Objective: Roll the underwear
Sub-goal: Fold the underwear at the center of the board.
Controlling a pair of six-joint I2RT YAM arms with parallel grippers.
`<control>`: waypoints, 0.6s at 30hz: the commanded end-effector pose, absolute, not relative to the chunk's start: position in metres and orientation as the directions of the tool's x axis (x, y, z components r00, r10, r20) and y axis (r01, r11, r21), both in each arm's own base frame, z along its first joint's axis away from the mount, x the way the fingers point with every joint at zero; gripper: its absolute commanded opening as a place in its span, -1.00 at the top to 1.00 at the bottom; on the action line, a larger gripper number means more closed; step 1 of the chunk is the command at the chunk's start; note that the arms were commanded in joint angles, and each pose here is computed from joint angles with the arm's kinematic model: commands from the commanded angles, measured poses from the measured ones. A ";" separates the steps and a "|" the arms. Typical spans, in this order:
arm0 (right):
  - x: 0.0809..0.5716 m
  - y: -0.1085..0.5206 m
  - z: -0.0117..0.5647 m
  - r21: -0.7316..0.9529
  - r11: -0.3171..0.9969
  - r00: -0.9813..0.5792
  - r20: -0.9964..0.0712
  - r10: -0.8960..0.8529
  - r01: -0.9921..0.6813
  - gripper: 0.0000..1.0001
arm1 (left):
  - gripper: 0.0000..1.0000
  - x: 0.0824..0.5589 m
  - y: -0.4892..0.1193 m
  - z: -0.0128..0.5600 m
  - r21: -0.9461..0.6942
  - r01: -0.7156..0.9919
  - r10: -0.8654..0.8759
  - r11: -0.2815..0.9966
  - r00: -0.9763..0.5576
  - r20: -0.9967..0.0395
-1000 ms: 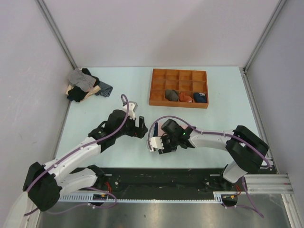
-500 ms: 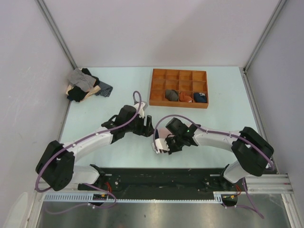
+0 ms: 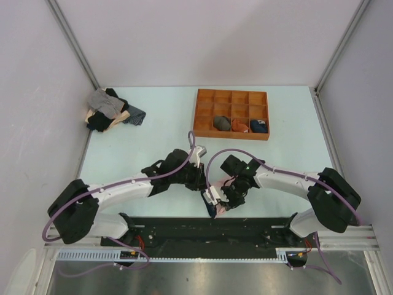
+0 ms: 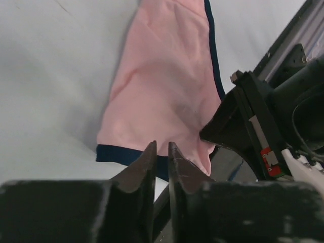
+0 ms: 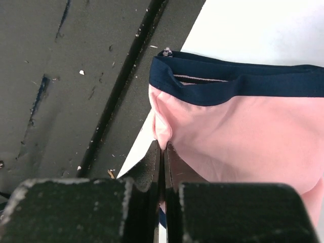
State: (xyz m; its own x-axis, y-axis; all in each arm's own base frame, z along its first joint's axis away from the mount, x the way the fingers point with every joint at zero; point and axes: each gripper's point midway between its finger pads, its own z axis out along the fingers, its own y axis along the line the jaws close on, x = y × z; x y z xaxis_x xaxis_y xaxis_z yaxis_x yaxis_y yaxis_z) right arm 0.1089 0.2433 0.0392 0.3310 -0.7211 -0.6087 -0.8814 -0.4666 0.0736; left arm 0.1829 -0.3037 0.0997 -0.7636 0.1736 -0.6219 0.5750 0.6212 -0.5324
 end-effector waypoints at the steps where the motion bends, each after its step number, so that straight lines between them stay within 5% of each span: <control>1: 0.107 0.253 0.056 0.055 -0.483 0.331 -0.660 -0.674 -0.874 1.00 | 0.71 0.164 -0.332 0.108 -0.662 0.535 0.104 0.525 -0.813 -0.573; 18: 0.161 0.267 0.087 -0.029 -0.345 0.264 -0.706 -0.657 -0.938 1.00 | 0.89 0.133 -0.311 0.006 -0.593 0.425 0.201 0.684 -0.891 -0.407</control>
